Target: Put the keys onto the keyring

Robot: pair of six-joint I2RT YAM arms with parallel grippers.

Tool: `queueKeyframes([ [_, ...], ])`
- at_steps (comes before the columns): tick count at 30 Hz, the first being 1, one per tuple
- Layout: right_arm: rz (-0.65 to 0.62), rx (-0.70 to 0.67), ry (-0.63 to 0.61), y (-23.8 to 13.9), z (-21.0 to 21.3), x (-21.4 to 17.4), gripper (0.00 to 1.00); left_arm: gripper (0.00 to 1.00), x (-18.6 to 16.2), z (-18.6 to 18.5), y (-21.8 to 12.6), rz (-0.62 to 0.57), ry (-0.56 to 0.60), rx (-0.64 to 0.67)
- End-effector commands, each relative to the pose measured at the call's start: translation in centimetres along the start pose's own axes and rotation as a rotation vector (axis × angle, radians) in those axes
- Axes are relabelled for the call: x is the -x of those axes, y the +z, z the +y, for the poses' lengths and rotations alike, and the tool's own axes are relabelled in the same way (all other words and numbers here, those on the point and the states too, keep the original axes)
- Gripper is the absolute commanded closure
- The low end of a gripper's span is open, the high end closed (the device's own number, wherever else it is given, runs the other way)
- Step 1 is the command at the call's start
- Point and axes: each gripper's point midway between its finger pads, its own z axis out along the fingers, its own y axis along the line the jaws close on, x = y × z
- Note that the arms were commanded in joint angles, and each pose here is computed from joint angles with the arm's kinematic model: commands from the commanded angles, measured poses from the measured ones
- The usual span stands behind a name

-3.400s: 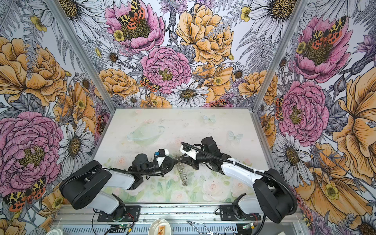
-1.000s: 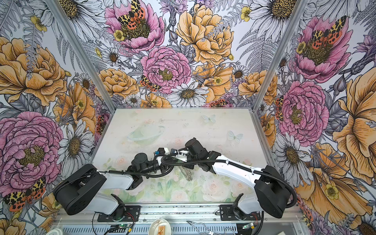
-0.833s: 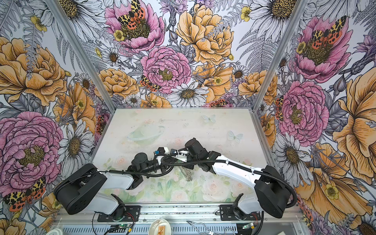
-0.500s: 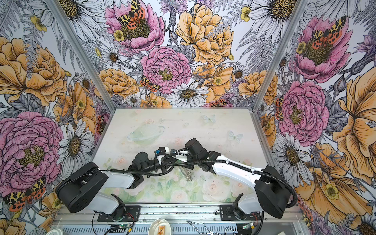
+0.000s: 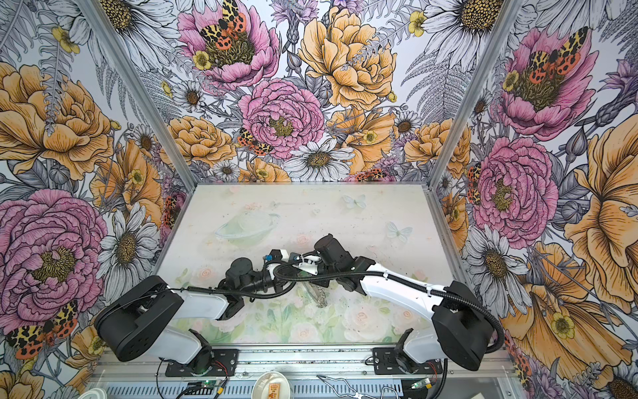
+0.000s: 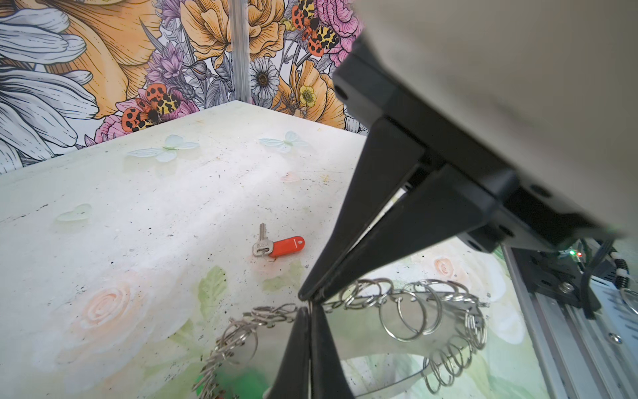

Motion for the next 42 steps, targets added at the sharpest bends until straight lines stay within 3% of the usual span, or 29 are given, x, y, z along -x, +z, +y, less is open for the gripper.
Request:
queueKeyframes([
  [1, -0.053, 0.024, 0.002, -0.7, 0.4, 1.2, 1.0, 1.0, 0.1, 0.0, 0.5, 0.001, 0.005, -0.004],
  [4, -0.059, 0.023, 0.024, -0.9, 0.3, 1.3, 1.0, 1.0, 0.2, 0.2, 0.5, -0.005, 0.006, 0.01],
  [6, -0.066, 0.015, 0.062, -1.3, 0.0, 1.4, 0.9, 1.0, 0.4, 0.4, 0.4, -0.017, 0.01, 0.022],
  [9, -0.102, 0.015, 0.152, -2.5, -0.1, 1.8, 0.8, 1.0, 0.5, 0.6, 0.4, -0.027, 0.016, 0.045],
  [14, -0.135, -0.029, 0.374, -4.7, -0.6, 2.0, 0.72, 1.0, 0.6, 0.5, 0.4, -0.048, 0.025, 0.062],
  [17, -0.106, -0.038, 0.538, -5.0, -0.5, 1.1, 0.44, 1.0, 0.5, 0.4, 0.6, -0.056, 0.03, 0.067],
  [18, -0.074, -0.056, 0.589, -4.8, -0.5, 0.4, 0.43, 1.0, 0.6, 0.4, 0.6, -0.06, 0.03, 0.069],
  [24, 0.041, -0.084, 0.754, -3.6, 0.7, -2.7, 0.44, 1.0, 0.7, 0.2, 0.9, -0.079, 0.033, 0.08],
  [32, 0.144, -0.068, 0.741, -2.0, 2.3, -5.3, 0.49, 1.0, 0.7, 0.3, 0.7, -0.078, 0.04, 0.089],
  [36, 0.161, -0.051, 0.734, -1.2, 2.5, -5.2, 0.58, 1.0, 0.6, 0.4, 0.7, -0.074, 0.043, 0.099],
  [42, 0.164, -0.036, 0.714, -1.0, 2.8, -4.8, 0.79, 1.0, 0.2, 1.2, 0.5, -0.051, 0.057, 0.148],
])
